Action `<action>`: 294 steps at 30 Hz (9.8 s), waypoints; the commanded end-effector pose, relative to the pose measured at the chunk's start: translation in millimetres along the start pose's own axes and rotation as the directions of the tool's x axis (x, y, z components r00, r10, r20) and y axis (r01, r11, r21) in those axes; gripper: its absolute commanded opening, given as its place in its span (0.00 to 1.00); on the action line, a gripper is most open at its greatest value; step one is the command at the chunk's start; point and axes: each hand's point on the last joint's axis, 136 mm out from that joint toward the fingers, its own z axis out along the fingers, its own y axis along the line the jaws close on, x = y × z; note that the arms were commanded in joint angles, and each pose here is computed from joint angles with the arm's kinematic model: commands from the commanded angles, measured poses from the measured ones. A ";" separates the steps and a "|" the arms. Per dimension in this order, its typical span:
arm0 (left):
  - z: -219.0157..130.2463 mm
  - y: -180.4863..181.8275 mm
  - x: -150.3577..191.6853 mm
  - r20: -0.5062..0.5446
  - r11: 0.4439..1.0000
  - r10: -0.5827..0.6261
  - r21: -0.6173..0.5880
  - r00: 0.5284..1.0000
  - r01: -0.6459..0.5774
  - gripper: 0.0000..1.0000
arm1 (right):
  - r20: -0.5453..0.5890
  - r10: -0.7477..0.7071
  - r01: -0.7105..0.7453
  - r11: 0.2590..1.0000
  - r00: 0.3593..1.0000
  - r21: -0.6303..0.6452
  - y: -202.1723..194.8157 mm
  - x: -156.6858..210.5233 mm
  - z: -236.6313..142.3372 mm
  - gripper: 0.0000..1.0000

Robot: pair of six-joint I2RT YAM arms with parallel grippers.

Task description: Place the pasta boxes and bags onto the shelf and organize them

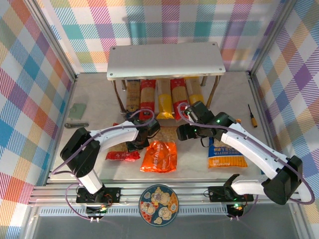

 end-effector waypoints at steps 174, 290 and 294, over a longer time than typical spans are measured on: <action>-82.5 30.2 -52.0 0.418 0.925 -0.063 0.366 0.906 -0.105 0.80 | -0.323 0.138 -0.086 0.982 0.936 0.171 -38.5 78.0 100.0 0.95; -145.5 -8.8 -83.6 0.497 0.865 -0.046 0.454 0.867 -0.215 0.81 | 0.598 -0.072 0.001 0.993 0.799 0.119 -39.2 -88.6 -218.7 0.00; -146.1 -11.6 -83.3 0.496 0.862 -0.035 0.455 0.868 -0.225 0.81 | 0.661 -0.114 0.021 0.989 0.742 0.147 -33.3 -118.2 -240.0 0.00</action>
